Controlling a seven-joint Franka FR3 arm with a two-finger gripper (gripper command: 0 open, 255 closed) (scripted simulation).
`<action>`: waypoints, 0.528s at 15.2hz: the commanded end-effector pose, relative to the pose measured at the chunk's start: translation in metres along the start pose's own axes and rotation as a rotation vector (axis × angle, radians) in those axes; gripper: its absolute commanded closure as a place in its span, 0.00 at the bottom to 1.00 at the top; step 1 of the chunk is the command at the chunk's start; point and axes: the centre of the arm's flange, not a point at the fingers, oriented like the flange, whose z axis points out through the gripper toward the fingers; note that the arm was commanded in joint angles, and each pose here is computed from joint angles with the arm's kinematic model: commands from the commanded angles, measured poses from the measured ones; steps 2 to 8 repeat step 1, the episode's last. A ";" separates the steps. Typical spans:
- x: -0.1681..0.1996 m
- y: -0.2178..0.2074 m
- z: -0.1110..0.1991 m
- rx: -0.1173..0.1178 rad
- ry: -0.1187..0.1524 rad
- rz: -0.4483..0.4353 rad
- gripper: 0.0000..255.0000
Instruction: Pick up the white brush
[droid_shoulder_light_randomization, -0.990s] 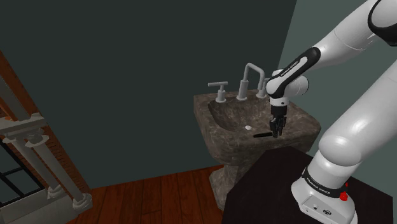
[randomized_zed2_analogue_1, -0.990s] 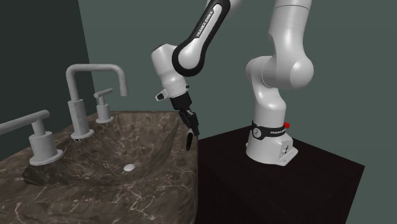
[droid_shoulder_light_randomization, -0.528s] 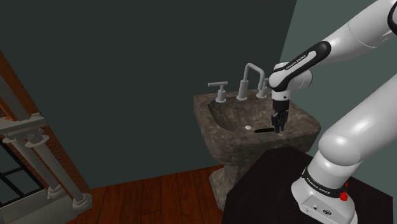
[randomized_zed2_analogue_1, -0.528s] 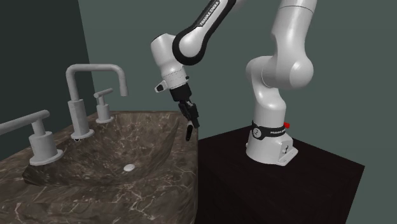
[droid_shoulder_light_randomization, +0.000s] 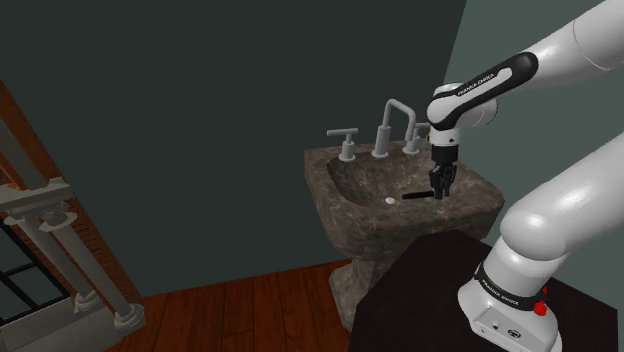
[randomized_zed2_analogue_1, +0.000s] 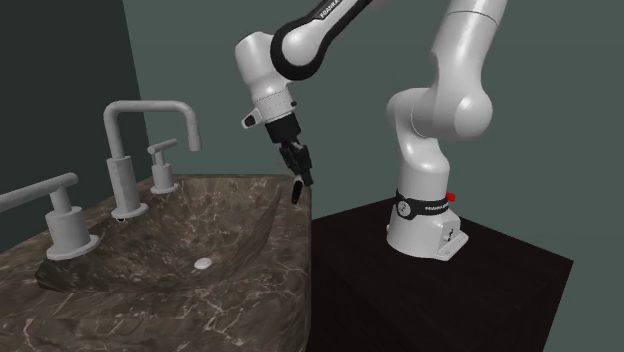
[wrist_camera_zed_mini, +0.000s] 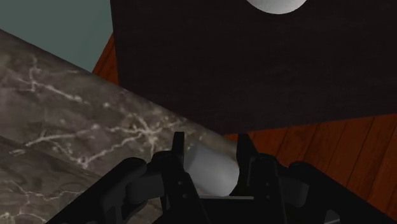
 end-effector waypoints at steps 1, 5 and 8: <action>-0.002 0.000 -0.003 0.000 -0.001 0.000 1.00; -0.002 0.000 -0.003 0.000 -0.001 0.000 1.00; -0.002 0.000 -0.003 0.000 -0.001 0.000 1.00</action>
